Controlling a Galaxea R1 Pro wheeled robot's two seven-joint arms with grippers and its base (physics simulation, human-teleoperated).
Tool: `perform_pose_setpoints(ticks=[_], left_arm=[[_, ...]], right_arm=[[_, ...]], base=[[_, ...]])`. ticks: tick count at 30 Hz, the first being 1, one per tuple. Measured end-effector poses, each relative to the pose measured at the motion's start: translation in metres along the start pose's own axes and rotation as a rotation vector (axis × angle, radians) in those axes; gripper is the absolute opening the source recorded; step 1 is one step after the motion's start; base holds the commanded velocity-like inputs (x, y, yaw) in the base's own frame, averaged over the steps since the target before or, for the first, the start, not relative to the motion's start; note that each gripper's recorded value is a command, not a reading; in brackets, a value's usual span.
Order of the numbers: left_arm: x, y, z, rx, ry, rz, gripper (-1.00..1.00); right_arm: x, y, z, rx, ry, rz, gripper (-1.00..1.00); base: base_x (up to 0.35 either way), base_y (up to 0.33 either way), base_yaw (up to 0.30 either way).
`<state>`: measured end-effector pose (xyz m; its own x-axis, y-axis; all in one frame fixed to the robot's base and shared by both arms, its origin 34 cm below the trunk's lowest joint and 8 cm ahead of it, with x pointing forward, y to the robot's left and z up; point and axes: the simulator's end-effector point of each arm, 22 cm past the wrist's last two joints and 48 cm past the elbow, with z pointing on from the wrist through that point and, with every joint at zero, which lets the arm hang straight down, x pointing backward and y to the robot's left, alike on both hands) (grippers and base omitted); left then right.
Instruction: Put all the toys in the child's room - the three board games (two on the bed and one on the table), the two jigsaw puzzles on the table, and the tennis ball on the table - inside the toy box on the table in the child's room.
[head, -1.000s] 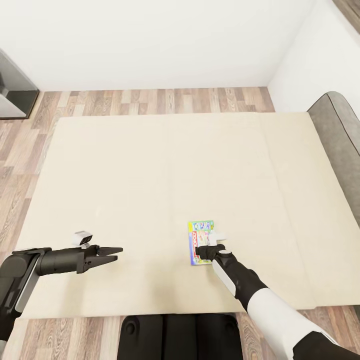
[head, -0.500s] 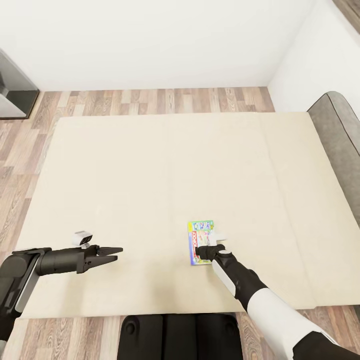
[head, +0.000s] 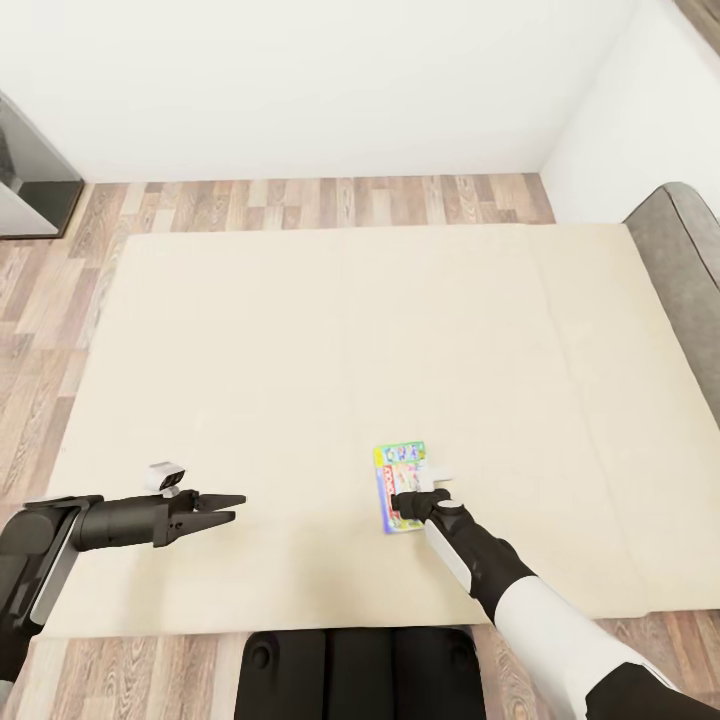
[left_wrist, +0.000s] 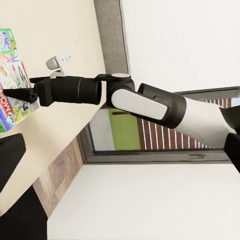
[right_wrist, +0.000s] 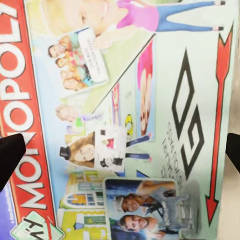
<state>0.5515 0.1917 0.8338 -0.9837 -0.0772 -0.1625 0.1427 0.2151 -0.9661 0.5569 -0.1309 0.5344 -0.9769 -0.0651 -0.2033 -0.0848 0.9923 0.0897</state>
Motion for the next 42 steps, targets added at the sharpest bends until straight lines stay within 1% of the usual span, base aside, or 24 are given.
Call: perform_pose_setpoints(ticks=[6, 23, 31, 42], left_arm=[[0.0, 0.0, 0.0, 0.0, 0.0, 0.0, 1.0], [0.0001, 0.0001, 0.0, 0.0, 0.0, -0.001, 1.0], [0.0005, 0.001, 0.0, 0.0, 0.0, -0.003, 1.0], [0.0005, 0.0011, 0.0, 0.0, 0.0, -0.003, 1.0]], right_arm=[[0.0, 0.0004, 0.0, -0.001, 0.0, 0.0, 1.0], [-0.0006, 0.0006, -0.0002, -0.002, -0.001, 0.003, 1.0], [-0.0001, 0.0005, 0.0004, -0.002, 0.0, 0.003, 1.0], [0.0001, 0.0009, 0.0006, -0.003, 0.0, 0.004, 1.0]], base=[[-0.03, 0.111, 0.0], [-0.002, 0.005, 0.002], [0.0, 0.0, 0.128], [0.0, 0.0, 0.016]])
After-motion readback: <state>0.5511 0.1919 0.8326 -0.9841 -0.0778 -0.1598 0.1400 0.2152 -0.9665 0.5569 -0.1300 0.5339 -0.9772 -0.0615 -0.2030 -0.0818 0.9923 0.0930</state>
